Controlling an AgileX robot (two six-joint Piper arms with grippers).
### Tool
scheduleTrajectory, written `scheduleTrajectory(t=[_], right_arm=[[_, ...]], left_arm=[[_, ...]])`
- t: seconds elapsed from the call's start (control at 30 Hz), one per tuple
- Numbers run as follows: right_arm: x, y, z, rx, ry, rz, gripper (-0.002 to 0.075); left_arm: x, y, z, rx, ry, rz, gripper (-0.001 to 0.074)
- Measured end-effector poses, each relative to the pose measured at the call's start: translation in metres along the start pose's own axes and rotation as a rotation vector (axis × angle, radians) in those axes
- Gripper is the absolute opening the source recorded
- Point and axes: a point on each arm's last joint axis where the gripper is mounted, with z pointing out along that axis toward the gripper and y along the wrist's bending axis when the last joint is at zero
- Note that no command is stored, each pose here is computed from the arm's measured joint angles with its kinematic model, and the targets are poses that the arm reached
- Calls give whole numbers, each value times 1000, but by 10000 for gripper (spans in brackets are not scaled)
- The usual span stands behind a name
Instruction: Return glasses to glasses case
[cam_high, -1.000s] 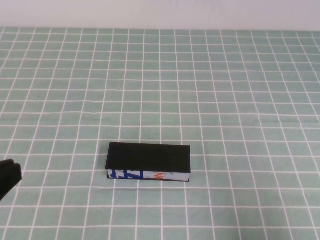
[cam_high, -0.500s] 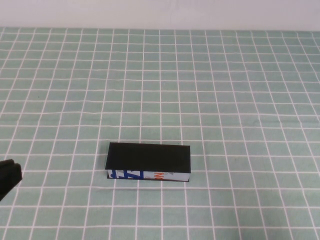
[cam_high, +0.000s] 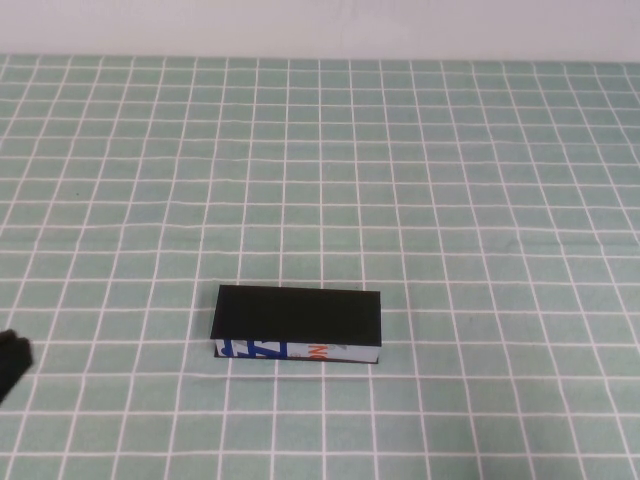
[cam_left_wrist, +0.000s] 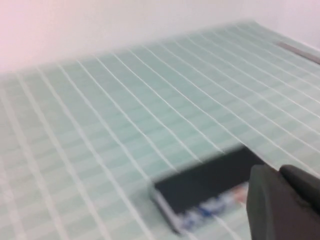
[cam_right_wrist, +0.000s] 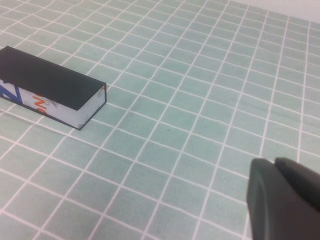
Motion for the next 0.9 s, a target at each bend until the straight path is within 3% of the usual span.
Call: scheduleTrajectory(t=[0.37, 0.6, 0.77, 0.9], right_arm=[[0, 0, 0, -1, 0, 1, -13], [0, 0, 0, -1, 0, 2, -13], [0, 0, 0, -1, 0, 2, -13], [0, 0, 0, -1, 0, 2, -13]], left_arm=[[96, 13, 8, -191, -245, 82, -2], [115, 20, 12, -298, -174, 15, -2], [133, 19, 13, -297, 10, -77, -2], [134, 19, 13, -297, 15, -115, -2]])
